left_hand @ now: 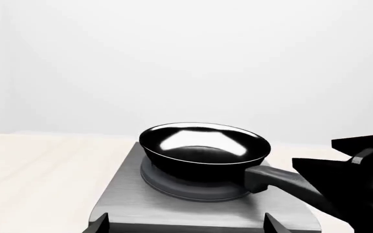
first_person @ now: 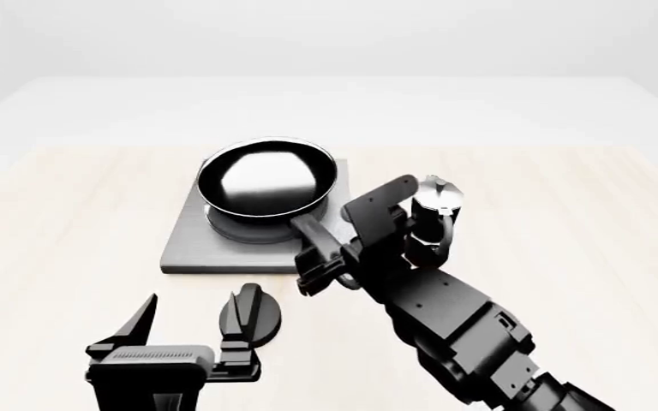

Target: Put the frying pan on the stove.

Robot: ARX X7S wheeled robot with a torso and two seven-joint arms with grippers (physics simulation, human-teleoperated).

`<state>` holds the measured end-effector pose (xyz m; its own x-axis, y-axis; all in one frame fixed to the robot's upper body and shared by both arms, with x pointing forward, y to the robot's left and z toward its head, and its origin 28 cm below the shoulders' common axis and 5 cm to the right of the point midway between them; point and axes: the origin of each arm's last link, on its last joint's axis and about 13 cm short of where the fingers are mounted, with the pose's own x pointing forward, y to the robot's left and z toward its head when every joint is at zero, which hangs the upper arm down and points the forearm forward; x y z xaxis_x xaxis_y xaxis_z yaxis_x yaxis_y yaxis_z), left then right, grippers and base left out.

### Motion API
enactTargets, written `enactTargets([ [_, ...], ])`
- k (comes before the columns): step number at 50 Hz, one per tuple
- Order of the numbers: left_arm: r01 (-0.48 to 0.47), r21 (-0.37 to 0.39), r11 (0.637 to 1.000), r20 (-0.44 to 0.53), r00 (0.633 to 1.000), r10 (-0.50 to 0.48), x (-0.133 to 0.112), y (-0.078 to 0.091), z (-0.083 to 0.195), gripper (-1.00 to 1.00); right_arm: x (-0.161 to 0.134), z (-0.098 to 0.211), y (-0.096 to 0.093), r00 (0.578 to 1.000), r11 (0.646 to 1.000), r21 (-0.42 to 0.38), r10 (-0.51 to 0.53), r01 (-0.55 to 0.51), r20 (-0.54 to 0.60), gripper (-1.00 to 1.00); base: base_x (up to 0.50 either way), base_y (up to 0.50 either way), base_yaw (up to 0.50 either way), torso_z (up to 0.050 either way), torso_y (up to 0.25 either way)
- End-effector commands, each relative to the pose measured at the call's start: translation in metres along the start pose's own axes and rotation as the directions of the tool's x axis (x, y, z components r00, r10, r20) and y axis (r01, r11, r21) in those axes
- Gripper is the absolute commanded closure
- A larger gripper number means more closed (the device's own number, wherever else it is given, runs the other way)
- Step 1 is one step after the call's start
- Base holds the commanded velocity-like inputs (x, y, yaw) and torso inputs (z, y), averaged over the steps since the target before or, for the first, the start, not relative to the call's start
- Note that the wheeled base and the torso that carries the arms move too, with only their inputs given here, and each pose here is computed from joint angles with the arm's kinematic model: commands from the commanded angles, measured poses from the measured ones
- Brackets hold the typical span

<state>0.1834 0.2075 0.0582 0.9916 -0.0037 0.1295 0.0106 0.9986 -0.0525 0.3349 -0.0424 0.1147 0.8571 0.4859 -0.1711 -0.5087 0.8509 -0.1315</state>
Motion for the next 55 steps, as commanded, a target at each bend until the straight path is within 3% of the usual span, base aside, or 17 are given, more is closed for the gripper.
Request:
enactTargets([
  [1,-0.002,0.000,1.000,0.001,1.000,0.002,0.000,0.000,0.000,-1.00,-0.011,0.007,0.003,0.998,1.000,0.020,0.001,-0.002,0.066,-1.00,0.00,0.00,0.00,0.000,0.000],
  [22,-0.011,0.003,1.000,0.016,1.000,0.011,-0.001,0.002,0.005,-1.00,-0.065,0.021,0.014,0.968,0.998,0.050,-0.057,0.046,0.243,-1.00,0.00,0.00,0.00,0.000,0.000],
  [31,-0.010,0.010,1.000,0.035,0.999,0.009,-0.004,0.002,0.009,-1.00,-0.081,0.016,0.020,0.926,0.979,0.051,-0.205,0.199,0.318,-1.00,0.00,0.00,0.00,0.000,0.000],
  [38,-0.005,0.023,1.000,0.062,0.998,0.003,-0.008,0.001,0.015,-1.00,-0.095,0.016,0.023,0.910,0.976,0.113,-0.213,0.184,0.355,-1.00,0.00,0.00,0.00,0.000,0.000],
  [55,0.010,0.029,1.000,0.103,0.995,-0.013,-0.016,-0.001,0.026,-1.00,-0.119,0.014,0.034,0.873,0.971,0.118,-0.241,0.210,0.425,-1.00,0.00,0.00,0.00,0.000,0.000],
])
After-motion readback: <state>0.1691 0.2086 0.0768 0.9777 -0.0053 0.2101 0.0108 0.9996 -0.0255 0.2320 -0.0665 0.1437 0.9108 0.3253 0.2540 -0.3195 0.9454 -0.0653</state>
